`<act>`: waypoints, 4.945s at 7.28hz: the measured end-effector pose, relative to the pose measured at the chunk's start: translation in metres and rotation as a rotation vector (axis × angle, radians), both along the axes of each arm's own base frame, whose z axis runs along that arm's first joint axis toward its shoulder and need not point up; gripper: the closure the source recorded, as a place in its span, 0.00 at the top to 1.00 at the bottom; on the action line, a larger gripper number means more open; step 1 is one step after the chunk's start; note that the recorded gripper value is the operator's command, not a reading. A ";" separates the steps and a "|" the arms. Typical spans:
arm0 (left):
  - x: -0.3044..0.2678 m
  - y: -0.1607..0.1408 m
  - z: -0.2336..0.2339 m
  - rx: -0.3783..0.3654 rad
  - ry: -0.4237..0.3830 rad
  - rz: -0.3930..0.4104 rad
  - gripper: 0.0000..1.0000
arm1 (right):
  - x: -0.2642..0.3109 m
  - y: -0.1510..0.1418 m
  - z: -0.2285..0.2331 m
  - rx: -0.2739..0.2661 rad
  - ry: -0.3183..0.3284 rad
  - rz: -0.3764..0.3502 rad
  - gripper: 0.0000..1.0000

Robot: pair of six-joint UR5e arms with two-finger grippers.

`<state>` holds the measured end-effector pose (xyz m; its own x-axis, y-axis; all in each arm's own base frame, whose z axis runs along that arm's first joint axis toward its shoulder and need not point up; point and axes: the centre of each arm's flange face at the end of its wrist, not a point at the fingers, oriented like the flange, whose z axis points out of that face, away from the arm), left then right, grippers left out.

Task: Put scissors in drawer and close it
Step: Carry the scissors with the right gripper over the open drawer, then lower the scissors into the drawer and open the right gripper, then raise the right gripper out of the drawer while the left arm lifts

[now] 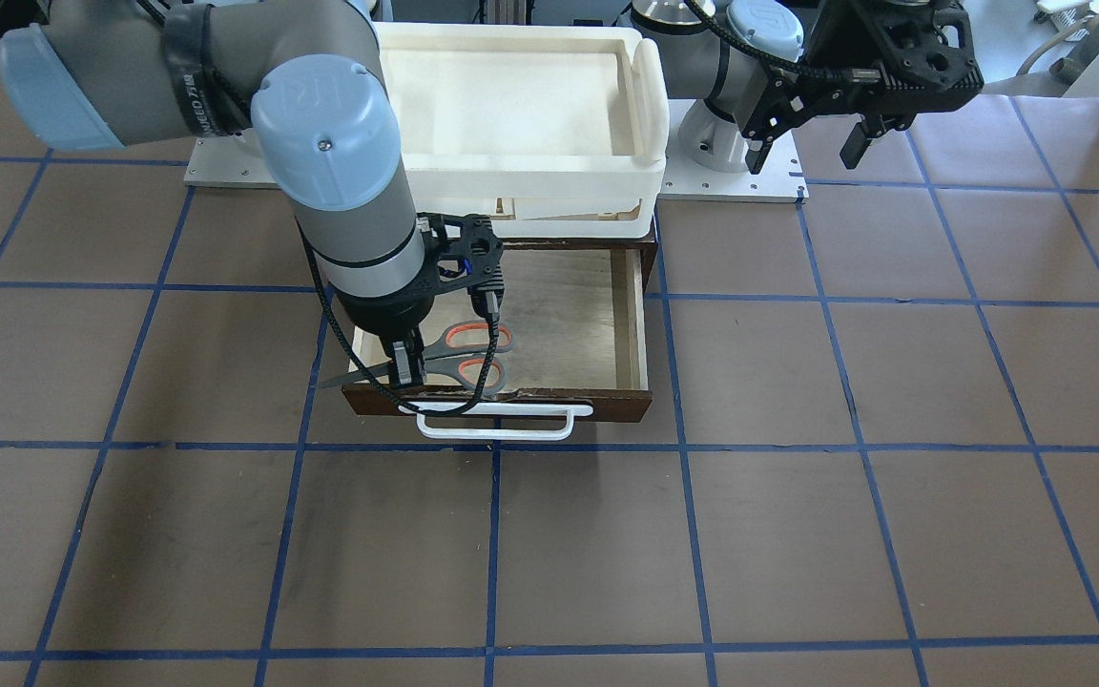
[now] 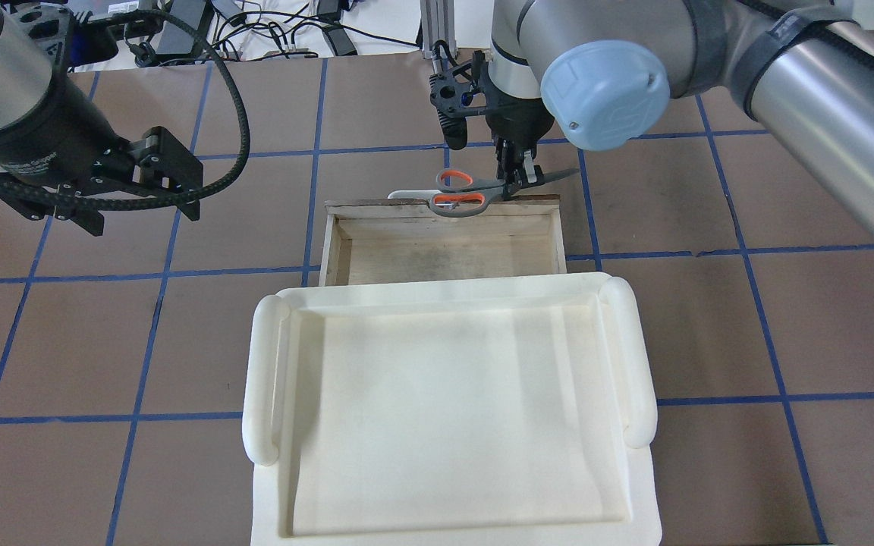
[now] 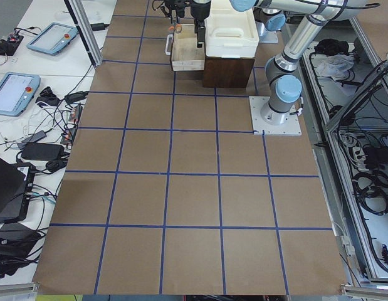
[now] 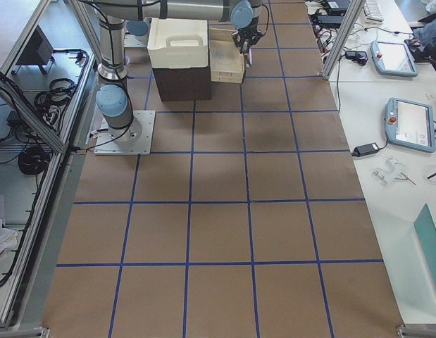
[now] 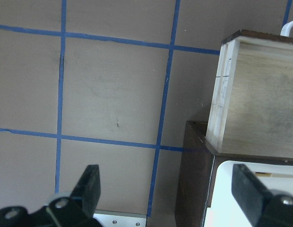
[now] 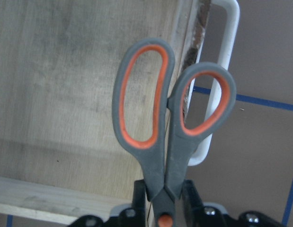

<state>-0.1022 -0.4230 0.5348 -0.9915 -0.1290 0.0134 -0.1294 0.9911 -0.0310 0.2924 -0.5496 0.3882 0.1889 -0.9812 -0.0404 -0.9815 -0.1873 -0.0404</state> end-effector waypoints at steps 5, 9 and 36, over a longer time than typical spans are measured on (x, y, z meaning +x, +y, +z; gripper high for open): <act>0.000 0.003 -0.001 0.003 -0.001 -0.001 1.00 | 0.047 0.034 -0.009 0.047 0.011 -0.082 0.00; 0.001 0.004 -0.001 0.004 -0.008 0.000 1.00 | 0.049 0.041 -0.021 0.105 0.025 -0.169 0.00; -0.129 -0.163 -0.078 -0.023 0.039 -0.193 1.00 | -0.131 -0.011 0.082 -0.111 -0.047 -1.683 1.00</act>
